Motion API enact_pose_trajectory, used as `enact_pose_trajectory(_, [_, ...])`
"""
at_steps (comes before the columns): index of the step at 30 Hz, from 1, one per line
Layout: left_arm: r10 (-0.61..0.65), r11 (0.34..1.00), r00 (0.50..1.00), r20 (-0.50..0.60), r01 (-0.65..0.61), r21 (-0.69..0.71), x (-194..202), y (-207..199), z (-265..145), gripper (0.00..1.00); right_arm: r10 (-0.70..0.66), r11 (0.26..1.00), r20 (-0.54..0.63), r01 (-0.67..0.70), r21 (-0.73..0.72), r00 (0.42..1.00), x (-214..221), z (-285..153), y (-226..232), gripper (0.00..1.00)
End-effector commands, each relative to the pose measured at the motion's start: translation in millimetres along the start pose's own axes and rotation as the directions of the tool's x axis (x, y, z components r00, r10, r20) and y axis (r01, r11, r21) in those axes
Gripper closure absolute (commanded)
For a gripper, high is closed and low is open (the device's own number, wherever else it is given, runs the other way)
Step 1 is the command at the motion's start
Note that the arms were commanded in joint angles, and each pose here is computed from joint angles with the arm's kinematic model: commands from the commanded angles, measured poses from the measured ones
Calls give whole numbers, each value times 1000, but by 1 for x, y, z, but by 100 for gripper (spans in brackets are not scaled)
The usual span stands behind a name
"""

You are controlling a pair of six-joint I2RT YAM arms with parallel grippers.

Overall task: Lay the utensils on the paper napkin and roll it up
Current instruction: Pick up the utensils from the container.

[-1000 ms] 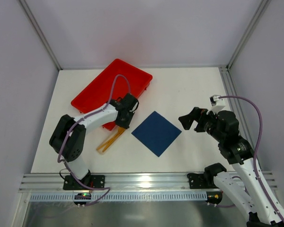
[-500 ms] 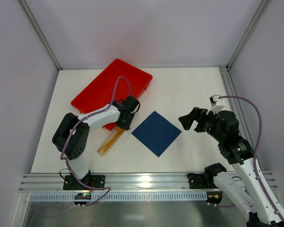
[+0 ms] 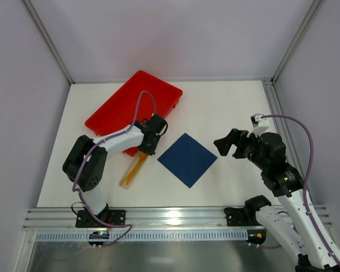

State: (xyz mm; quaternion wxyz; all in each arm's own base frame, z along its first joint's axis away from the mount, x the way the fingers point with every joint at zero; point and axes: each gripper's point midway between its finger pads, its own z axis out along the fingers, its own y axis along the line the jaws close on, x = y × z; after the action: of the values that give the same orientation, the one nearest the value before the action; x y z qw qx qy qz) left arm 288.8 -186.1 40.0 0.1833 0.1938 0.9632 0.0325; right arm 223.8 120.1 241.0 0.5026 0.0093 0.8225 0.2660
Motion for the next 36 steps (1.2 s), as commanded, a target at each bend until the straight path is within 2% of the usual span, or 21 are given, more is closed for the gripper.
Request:
enact_pose_trajectory(1, [-17,1000,999,42,18,-15,-10,2,-3,77,-17,1000,24,17,-9,1000,-7,0,2,0])
enact_pose_trajectory(10, [-51,999,996,72,52,-12,-16,7,-30,72,-15,1000,16,15,-16,1000,-6,1,3,0])
enact_pose_trajectory(16, [-45,998,999,21,46,-31,9,17,-49,72,-12,1000,12,12,-25,1000,-5,2,5,1])
enact_pose_trajectory(23, [-32,999,998,-49,31,-26,40,20,-43,73,-9,999,13,10,-36,1000,-5,0,7,0])
enact_pose_trajectory(29, [-27,1000,997,-67,28,6,41,19,-32,75,-15,999,29,16,-39,999,-5,-6,7,1])
enact_pose_trajectory(36, [-36,999,992,-123,33,-30,54,22,-20,73,-20,999,43,22,-41,999,-7,-9,7,0])
